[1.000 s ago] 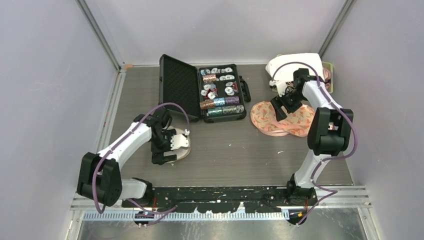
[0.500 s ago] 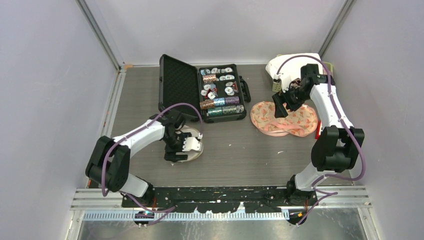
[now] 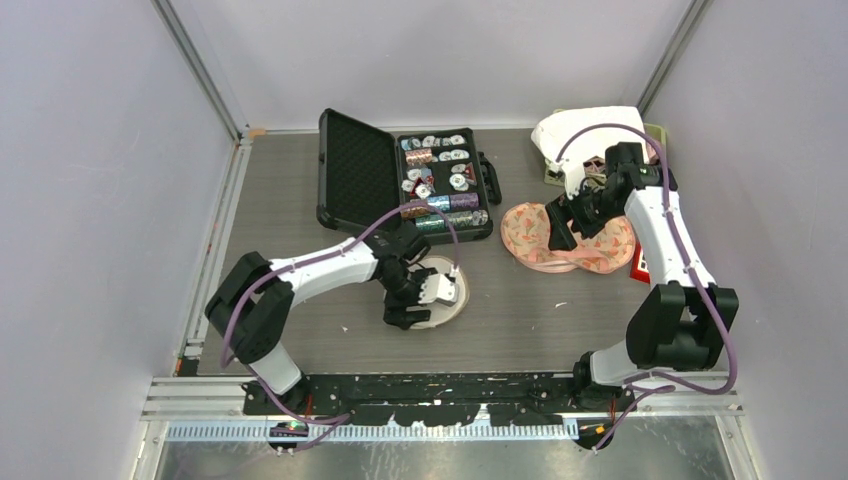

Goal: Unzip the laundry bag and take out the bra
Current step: Move the laundry bag to the center of the board, then unzip the laundry bag at the center of the board.

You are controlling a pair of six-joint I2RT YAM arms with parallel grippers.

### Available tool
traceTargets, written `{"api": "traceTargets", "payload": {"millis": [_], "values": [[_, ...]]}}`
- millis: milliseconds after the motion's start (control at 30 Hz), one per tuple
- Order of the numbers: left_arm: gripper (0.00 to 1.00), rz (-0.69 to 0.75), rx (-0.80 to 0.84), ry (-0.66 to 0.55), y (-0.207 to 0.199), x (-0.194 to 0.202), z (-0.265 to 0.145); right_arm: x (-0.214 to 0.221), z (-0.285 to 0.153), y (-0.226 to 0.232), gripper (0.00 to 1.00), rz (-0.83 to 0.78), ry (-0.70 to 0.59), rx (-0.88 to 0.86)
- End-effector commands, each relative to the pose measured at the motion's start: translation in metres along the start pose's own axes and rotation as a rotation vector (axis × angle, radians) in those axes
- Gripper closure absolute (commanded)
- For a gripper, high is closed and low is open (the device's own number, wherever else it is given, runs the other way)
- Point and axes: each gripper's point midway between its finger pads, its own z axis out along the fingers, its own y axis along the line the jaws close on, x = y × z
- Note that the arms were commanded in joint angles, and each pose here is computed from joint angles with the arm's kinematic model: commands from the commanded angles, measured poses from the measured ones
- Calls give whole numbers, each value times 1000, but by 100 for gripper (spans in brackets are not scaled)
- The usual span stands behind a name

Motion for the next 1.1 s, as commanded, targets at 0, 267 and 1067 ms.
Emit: {"api": "traceTargets", "payload": {"millis": [0, 267, 1067], "values": [[31, -97, -14, -104, 13, -35, 0, -1, -9, 25, 18, 7, -67, -42], [21, -25, -153, -296, 4, -67, -50, -1, -10, 70, 17, -70, -193, -107], [0, -387, -574, -348, -15, 2, -149, -4, 101, 197, 18, -1233, -403, -120]]}}
